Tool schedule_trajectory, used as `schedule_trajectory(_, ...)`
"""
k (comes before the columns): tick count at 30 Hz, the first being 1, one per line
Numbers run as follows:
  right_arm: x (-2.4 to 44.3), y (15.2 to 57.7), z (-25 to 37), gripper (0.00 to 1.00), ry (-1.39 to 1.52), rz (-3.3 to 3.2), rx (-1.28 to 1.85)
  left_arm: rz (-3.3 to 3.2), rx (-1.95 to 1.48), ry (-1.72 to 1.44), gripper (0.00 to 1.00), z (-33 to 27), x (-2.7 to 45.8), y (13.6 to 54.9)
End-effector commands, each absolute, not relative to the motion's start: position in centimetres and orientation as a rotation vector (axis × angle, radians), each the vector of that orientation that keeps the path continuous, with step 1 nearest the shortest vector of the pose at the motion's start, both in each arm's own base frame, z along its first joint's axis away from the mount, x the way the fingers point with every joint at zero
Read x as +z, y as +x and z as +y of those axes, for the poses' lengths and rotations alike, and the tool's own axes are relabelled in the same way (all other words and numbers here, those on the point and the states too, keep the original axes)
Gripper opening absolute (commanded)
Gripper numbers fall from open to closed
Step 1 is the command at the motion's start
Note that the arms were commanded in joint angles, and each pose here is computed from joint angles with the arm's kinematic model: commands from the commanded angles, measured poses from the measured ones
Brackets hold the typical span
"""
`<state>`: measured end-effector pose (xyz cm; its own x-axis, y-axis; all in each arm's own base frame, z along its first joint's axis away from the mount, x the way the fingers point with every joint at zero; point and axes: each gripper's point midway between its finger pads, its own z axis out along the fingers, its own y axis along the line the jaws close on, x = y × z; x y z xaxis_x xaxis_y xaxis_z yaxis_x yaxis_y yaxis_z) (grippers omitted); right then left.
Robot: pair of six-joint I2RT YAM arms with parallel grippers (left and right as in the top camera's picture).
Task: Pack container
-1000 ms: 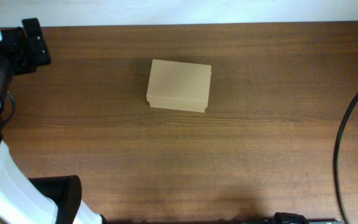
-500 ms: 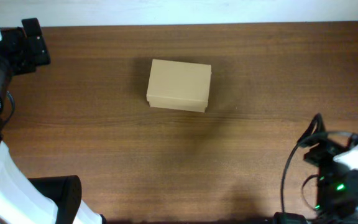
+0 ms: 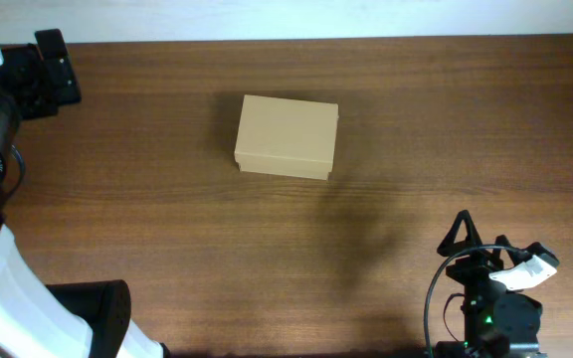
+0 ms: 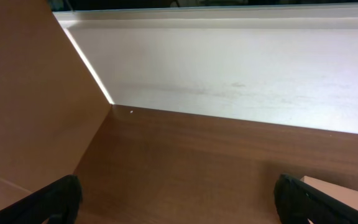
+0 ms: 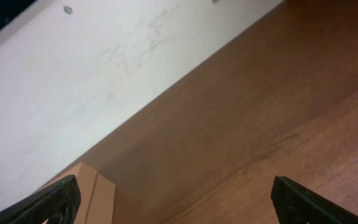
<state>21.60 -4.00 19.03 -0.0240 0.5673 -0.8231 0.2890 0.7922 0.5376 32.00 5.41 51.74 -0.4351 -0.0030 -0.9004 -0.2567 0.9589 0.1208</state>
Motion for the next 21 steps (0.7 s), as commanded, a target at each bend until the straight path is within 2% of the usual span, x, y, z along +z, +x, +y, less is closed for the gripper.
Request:
schedule_trajectory(1,17.7,21.7,-4.2,1.00,0.718,1.628,0.245,2.006,0.299,-0.186,1.00,5.6,51.7,32.1)
schedule_trajectory(10,12.8,22.1,-4.3,0.99,0.743,1.733,0.210,2.006,0.299,-0.186,1.00,5.6,51.7,32.1)
schedule_trajectory(21,13.0,22.1,-4.2,0.99,0.742,1.724,0.214,2.006,0.298,-0.186,1.00,5.5,51.7,32.1)
